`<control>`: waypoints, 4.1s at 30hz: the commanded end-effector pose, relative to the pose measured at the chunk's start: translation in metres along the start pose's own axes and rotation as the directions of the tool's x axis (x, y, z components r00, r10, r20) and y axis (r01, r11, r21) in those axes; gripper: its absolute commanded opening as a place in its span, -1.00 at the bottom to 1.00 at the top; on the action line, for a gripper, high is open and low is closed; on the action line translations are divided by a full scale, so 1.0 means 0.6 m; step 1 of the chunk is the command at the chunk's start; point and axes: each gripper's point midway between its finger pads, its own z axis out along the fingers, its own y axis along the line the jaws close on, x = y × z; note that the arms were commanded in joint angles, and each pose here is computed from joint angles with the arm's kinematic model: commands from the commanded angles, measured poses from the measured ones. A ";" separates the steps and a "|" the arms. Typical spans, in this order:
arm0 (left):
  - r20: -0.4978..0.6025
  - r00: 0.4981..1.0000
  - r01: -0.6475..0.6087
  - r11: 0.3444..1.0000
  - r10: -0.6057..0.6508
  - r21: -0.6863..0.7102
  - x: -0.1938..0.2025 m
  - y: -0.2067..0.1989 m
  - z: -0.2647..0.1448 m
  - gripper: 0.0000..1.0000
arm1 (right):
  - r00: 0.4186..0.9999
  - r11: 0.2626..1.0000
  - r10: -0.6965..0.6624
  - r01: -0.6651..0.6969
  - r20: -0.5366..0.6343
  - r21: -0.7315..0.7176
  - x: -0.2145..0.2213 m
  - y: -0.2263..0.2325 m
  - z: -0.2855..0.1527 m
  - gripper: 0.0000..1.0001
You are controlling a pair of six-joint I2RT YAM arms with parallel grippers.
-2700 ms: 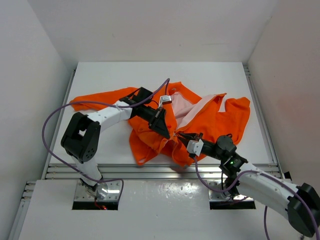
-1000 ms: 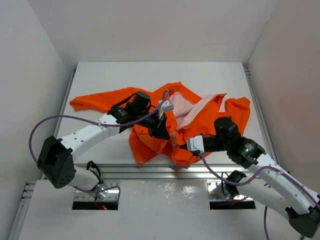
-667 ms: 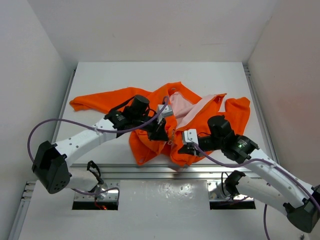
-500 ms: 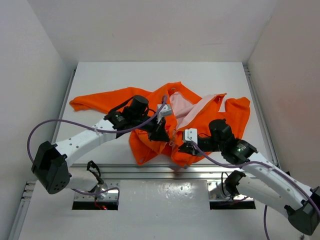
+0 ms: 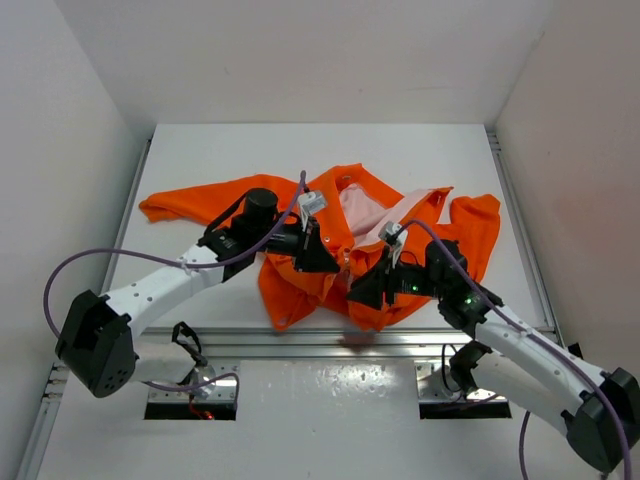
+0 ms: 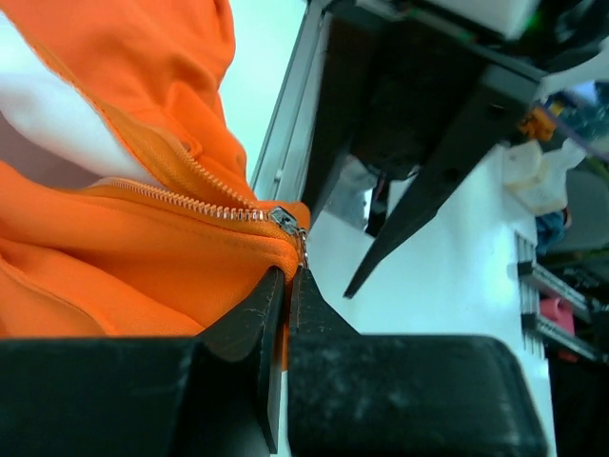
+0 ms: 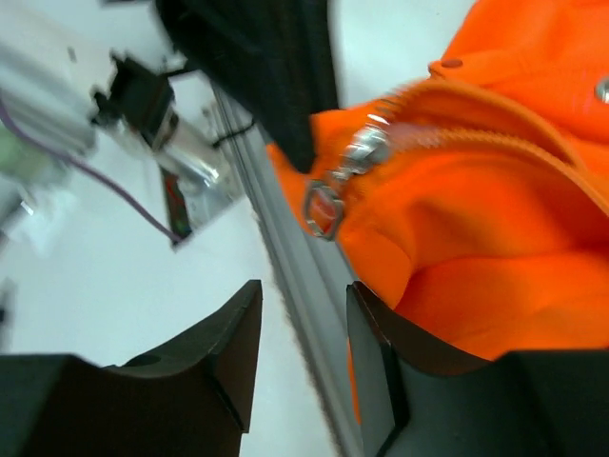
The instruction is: Zip up the jacket
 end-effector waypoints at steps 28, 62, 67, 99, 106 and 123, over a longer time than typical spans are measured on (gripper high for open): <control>0.137 0.869 0.446 0.873 -0.475 0.200 -0.106 0.008 -0.026 -1.00 | 0.056 0.079 -0.996 0.908 0.068 0.413 -0.090 -0.014 -0.019 -0.09; 0.104 0.856 0.473 0.849 -0.506 0.236 -0.099 -0.013 -0.019 -1.00 | -0.164 -0.117 -0.986 0.810 0.031 0.575 -0.201 0.023 -0.028 -0.16; 0.104 0.856 0.473 0.849 -0.506 0.236 -0.099 -0.013 -0.019 -1.00 | -0.173 -0.126 -0.984 0.813 0.030 0.568 -0.202 0.022 -0.020 -0.27; 0.097 0.866 0.459 0.857 -0.490 0.233 -0.097 -0.014 -0.019 -1.00 | -0.116 -0.096 -0.993 0.868 0.011 0.488 -0.167 -0.013 0.002 -0.84; 0.084 0.875 0.454 0.868 -0.477 0.202 -0.089 -0.006 -0.017 -1.00 | -0.123 -0.083 -0.992 0.851 0.042 0.519 -0.180 0.002 -0.009 -0.99; 0.061 0.988 0.139 0.988 -0.144 0.070 -0.047 0.021 -0.013 -1.00 | 0.644 0.625 -0.763 0.720 0.045 0.302 -0.149 -0.007 -0.019 -0.99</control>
